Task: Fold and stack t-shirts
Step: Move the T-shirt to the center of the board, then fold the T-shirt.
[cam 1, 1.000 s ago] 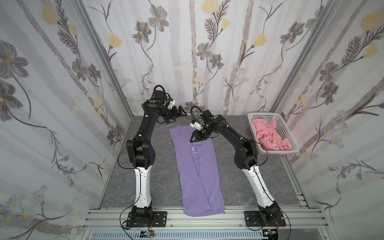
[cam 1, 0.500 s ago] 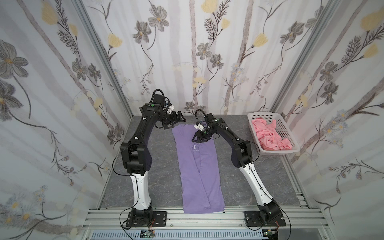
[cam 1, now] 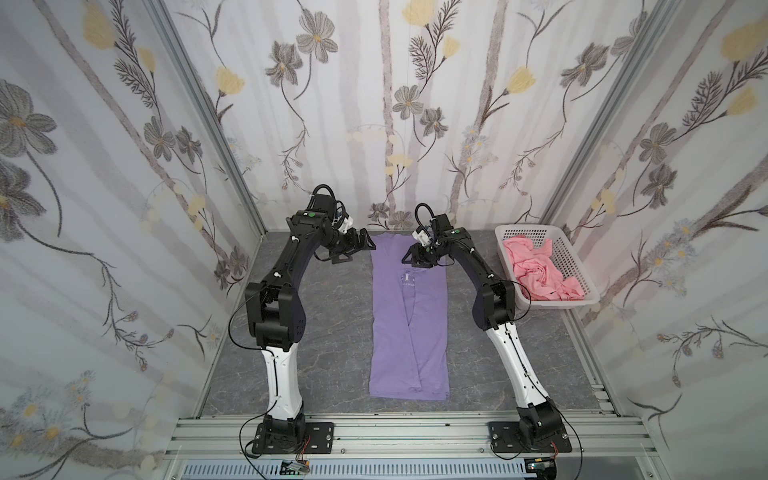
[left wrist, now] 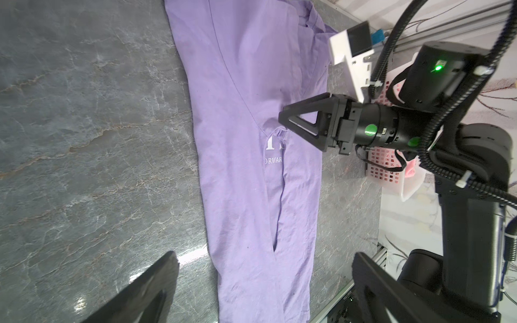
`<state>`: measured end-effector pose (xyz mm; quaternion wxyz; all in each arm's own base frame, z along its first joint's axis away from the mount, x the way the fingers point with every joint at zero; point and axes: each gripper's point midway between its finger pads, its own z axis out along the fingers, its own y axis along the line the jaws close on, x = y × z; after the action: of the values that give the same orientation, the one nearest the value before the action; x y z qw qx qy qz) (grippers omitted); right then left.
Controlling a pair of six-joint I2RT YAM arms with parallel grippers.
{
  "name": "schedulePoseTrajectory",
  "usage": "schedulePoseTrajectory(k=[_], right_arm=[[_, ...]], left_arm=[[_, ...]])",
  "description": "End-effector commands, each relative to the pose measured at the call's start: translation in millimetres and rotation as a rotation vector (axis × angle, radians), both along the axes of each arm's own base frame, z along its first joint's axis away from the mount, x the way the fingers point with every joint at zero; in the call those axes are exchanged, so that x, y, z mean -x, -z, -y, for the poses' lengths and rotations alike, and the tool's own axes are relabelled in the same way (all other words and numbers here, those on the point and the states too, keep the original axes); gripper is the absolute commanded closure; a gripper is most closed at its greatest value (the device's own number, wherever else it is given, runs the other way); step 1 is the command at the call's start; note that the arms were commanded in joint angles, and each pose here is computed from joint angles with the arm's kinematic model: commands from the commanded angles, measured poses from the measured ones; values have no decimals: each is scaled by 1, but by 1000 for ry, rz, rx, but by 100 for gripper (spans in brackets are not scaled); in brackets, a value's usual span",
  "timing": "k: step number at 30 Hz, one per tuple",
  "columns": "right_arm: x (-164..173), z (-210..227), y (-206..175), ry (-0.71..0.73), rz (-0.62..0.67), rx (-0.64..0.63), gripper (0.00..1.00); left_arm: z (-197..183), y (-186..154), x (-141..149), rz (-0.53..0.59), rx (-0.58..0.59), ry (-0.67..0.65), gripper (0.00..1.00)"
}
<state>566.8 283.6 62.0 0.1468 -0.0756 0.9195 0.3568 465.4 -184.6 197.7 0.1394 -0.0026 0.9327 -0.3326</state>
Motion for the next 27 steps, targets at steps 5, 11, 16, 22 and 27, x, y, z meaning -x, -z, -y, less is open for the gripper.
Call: schedulePoseTrajectory(k=[5, 11, 16, 22, 27], right_arm=[[11, 13, -119, -32, 191, -36, 47], [92, 67, -141, -77, 233, 159, 48], [177, 107, -115, -11, 183, 170, 46], [274, 123, -62, 19, 39, 145, 46], [336, 123, -24, 8, -61, 131, 45]], left_arm=[[-3, 0, 24, 76, -16, 10, 0], [21, 51, 85, 55, 59, 42, 0], [27, 87, 121, -3, 29, 41, 0], [26, 117, 147, -84, 29, 2, 0], [35, 138, 173, -151, -1, 23, 0]])
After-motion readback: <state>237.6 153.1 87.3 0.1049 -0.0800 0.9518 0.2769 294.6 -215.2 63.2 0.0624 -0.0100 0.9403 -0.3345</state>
